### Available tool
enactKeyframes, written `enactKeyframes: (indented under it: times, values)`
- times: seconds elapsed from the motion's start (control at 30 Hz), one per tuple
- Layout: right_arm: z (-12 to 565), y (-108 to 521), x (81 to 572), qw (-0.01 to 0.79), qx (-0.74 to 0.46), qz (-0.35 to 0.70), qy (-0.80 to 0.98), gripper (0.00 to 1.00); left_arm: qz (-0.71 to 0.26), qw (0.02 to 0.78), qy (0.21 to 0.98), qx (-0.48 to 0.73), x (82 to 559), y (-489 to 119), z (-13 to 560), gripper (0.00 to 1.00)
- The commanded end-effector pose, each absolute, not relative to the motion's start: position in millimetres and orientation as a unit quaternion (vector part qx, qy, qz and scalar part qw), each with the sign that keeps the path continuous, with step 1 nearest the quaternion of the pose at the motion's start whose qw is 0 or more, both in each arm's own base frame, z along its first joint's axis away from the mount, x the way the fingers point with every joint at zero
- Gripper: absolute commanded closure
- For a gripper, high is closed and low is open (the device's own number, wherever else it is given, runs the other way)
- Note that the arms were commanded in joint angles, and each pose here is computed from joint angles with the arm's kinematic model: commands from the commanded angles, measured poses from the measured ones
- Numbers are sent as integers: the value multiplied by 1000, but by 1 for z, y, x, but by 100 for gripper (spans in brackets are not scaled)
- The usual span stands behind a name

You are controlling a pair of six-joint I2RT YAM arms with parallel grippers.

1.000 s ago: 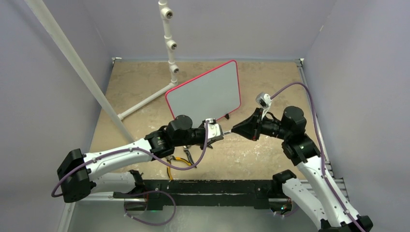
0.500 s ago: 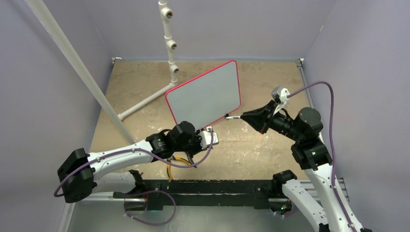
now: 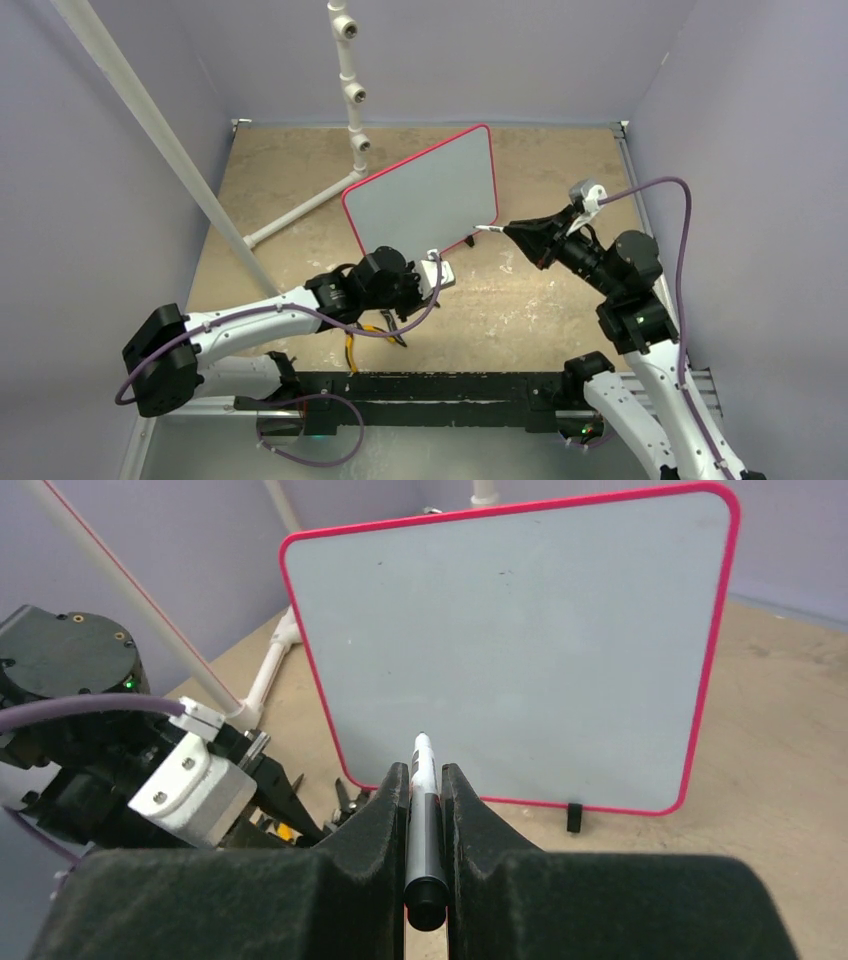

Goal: Write a sentence on the whiteboard
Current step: Place the pen cap at the center of the board.

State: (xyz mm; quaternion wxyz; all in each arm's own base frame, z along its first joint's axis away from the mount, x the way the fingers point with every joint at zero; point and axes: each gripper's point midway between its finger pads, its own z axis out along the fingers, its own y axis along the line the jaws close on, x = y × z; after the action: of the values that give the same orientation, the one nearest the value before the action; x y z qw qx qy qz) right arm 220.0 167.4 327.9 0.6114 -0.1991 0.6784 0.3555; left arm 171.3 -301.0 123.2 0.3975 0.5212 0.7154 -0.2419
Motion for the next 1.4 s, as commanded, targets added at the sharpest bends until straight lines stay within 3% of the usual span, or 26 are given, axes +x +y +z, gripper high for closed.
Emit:
enactKeyframes:
  times: [0.0, 0.43, 0.9, 1.37]
  values:
    - [350, 149, 227, 691, -130, 344, 621, 100, -307, 418, 712, 473, 177, -337, 153, 100]
    - [336, 97, 225, 797, -23, 281, 535, 100, -292, 409, 761, 410, 194, -391, 106, 94]
    - [320, 85, 218, 809, 13, 282, 515, 100, -208, 386, 808, 394, 209, -390, 46, 88]
    - [315, 87, 220, 803, 12, 284, 523, 100, -225, 404, 802, 377, 211, -391, 60, 49]
